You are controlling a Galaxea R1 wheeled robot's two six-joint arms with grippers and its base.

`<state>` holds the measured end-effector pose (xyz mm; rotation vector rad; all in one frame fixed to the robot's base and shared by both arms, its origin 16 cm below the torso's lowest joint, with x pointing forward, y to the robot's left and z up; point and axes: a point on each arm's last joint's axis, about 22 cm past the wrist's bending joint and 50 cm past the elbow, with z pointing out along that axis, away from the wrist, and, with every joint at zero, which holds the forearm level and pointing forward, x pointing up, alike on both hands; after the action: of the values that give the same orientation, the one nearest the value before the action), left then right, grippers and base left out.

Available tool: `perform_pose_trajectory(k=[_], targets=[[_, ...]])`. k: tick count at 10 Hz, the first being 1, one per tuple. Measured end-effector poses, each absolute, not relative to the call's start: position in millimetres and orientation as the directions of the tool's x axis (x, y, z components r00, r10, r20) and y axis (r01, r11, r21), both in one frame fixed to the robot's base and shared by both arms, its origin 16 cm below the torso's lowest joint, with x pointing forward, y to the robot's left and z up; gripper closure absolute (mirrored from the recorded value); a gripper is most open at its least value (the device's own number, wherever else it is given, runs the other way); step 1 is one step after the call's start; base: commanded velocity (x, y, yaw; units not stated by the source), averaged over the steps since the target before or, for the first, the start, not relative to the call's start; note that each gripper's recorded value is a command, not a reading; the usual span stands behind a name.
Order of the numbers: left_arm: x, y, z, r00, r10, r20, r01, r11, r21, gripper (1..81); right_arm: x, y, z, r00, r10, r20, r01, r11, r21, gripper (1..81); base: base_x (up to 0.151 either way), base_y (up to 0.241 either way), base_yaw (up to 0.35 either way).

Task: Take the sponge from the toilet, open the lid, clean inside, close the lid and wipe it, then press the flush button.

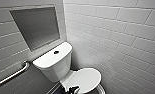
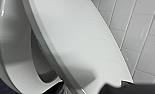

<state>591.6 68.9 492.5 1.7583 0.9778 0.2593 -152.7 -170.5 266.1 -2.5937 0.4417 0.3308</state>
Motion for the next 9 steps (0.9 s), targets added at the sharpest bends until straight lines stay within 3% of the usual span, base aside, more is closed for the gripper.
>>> perform_pose_trajectory(k=[3,7,9], targets=[[621.1,73.2,525.7,0.638,0.737,-0.222,0.417,-0.088,0.905,1.0,-151.5,-169.5,263.7,0.922,-0.245,-0.299,-0.359,-0.83,-0.426,81.1,0.0,0.0,0.0],[627.2,81.3,531.8,0.638,0.736,-0.225,0.418,-0.086,0.905,1.0,-152.8,-166.4,264.4,0.921,-0.245,-0.303,-0.361,-0.829,-0.427,81.1,0.0,0.0,0.0],[647.3,111.6,542.7,0.597,0.769,-0.229,0.424,-0.06,0.904,1.0,-155.5,-166.5,265.8,0.92,-0.246,-0.306,-0.363,-0.829,-0.426,81.1,0.0,0.0,0.0]])
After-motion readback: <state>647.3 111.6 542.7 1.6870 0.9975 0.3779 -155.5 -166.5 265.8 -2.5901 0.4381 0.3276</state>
